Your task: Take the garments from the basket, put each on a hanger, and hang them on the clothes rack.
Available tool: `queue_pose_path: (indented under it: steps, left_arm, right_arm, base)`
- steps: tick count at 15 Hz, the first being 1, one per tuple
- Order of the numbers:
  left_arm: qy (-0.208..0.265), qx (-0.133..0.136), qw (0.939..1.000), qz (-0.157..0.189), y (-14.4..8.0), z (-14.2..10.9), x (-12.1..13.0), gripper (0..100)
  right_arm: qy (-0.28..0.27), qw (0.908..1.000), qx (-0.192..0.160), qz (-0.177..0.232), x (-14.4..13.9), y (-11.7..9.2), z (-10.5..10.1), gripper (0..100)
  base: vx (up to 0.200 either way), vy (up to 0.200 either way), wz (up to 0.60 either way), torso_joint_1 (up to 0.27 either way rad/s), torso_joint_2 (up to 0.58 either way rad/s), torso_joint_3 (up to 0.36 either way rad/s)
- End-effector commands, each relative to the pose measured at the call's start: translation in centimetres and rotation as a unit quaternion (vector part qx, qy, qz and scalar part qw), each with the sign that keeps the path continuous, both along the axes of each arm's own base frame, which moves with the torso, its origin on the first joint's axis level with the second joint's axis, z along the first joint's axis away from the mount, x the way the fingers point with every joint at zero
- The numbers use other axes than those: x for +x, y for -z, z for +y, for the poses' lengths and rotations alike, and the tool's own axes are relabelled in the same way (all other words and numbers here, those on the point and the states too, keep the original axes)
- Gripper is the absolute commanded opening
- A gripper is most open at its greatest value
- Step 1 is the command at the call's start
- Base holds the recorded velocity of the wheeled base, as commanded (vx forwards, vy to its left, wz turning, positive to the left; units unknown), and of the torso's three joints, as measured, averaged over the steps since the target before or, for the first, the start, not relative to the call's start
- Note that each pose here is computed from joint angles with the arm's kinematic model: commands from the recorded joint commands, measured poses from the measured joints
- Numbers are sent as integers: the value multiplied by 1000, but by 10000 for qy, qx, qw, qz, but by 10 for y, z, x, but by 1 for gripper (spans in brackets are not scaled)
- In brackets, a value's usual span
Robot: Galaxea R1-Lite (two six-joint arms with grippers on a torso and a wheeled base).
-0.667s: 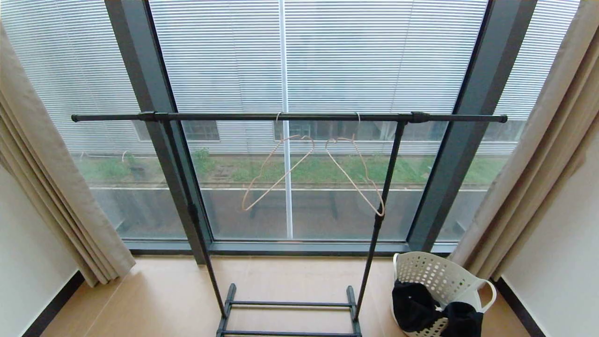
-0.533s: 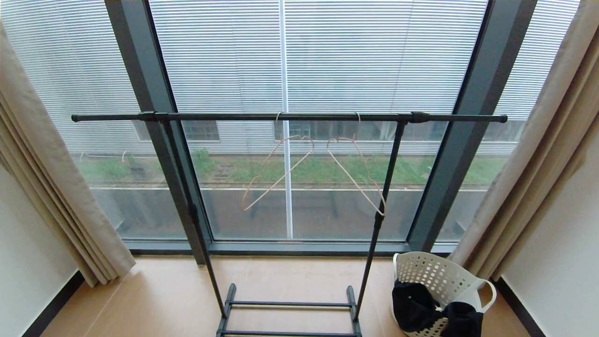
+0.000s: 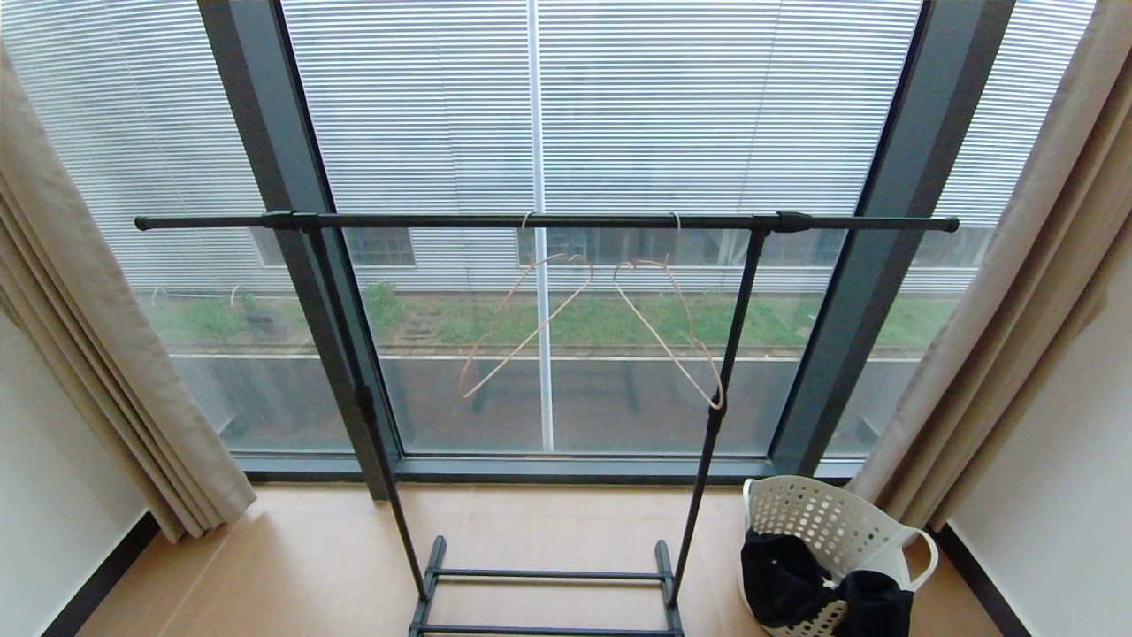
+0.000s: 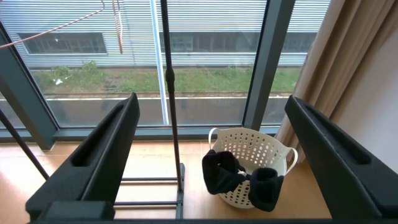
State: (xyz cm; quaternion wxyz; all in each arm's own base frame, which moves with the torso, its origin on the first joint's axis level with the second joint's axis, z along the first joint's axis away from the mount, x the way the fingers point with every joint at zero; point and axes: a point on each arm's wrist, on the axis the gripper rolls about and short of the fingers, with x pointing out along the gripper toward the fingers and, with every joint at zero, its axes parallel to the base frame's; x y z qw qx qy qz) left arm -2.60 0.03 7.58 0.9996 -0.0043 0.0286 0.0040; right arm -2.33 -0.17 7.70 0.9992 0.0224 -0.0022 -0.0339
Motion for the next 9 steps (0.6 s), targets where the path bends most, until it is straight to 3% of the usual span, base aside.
queue_pose_path:
  steps: [1, 5, 9]
  left_arm:
    - [0, -1, 10000, 5, 0, 0, 0, 100]
    - [-1, -9, 10000, 5, 0, 0, 0, 100]
    - [-1, -17, 10000, -3, 0, 0, 0, 100]
  right_arm:
    - [-2, 10000, -1, 0, 0, 0, 0, 100]
    - [-2, 10000, -1, 0, 0, 0, 0, 100]
    - [-2, 10000, -1, 0, 0, 0, 0, 100]
  base:
    - [0, 0, 0, 0, 0, 0]
    - [0, 0, 0, 0, 0, 0]
    - [0, 0, 0, -129, 282, 149]
